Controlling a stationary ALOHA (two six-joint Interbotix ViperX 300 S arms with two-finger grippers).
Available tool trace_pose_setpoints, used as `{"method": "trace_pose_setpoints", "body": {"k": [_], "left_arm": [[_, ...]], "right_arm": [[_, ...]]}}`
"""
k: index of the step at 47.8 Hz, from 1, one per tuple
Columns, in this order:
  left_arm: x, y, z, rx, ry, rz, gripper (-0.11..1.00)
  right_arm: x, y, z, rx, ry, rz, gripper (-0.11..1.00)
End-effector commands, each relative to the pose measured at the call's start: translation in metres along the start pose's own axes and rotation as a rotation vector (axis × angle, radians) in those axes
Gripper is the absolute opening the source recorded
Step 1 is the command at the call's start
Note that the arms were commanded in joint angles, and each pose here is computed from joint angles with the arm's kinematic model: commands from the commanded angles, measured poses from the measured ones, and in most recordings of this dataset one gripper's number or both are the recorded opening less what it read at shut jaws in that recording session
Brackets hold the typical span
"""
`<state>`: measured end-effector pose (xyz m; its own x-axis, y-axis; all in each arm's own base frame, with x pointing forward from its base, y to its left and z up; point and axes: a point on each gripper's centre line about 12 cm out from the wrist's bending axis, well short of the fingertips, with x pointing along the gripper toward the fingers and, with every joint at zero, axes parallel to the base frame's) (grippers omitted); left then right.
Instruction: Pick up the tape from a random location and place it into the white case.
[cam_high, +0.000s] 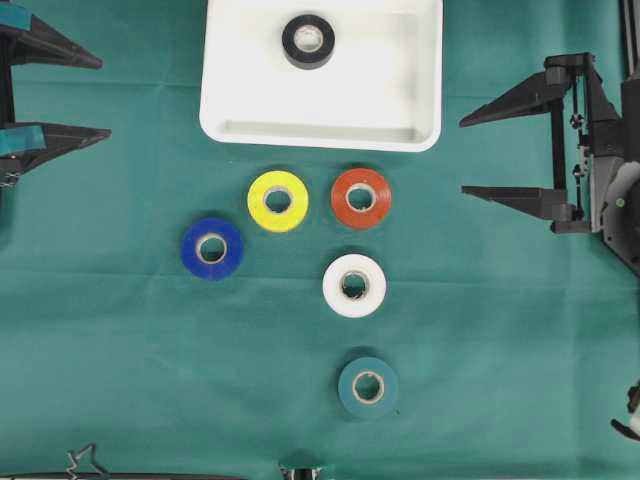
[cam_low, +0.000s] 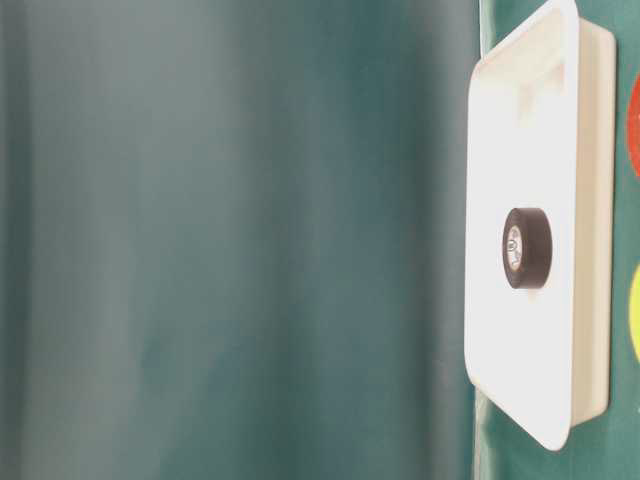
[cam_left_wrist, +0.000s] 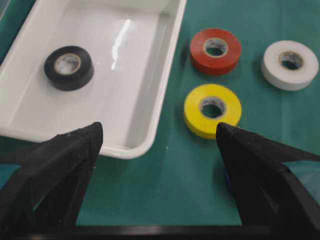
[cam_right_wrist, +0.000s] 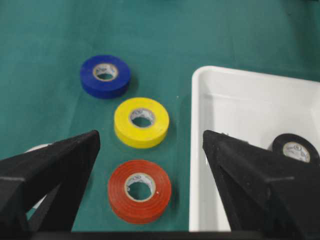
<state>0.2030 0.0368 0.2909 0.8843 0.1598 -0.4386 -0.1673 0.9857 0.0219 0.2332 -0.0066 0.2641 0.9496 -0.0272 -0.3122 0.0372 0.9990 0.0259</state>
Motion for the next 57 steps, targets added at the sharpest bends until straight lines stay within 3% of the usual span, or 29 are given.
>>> {"method": "trace_pose_setpoints", "body": {"k": [1, 11, 25, 46, 57], "left_arm": [[-0.001, -0.001, 0.006, -0.002, -0.02, -0.003, 0.98], [-0.001, -0.001, 0.006, -0.003, -0.02, -0.003, 0.98], [-0.001, -0.001, 0.006, -0.002, -0.026, -0.003, 0.98], [-0.001, -0.001, 0.007, -0.003, -0.028, -0.003, 0.98], [-0.001, -0.001, 0.007, -0.003, -0.032, -0.003, 0.98]], "right_arm": [[0.0, 0.0, 0.012, 0.0, -0.029, 0.001, 0.93], [0.0, 0.001, 0.011, 0.007, -0.023, 0.004, 0.93], [-0.001, 0.015, 0.01, -0.005, -0.012, 0.06, 0.93], [-0.008, 0.062, 0.001, -0.07, 0.033, 0.251, 0.93], [-0.008, 0.067, -0.001, -0.08, 0.038, 0.271, 0.93]]}}
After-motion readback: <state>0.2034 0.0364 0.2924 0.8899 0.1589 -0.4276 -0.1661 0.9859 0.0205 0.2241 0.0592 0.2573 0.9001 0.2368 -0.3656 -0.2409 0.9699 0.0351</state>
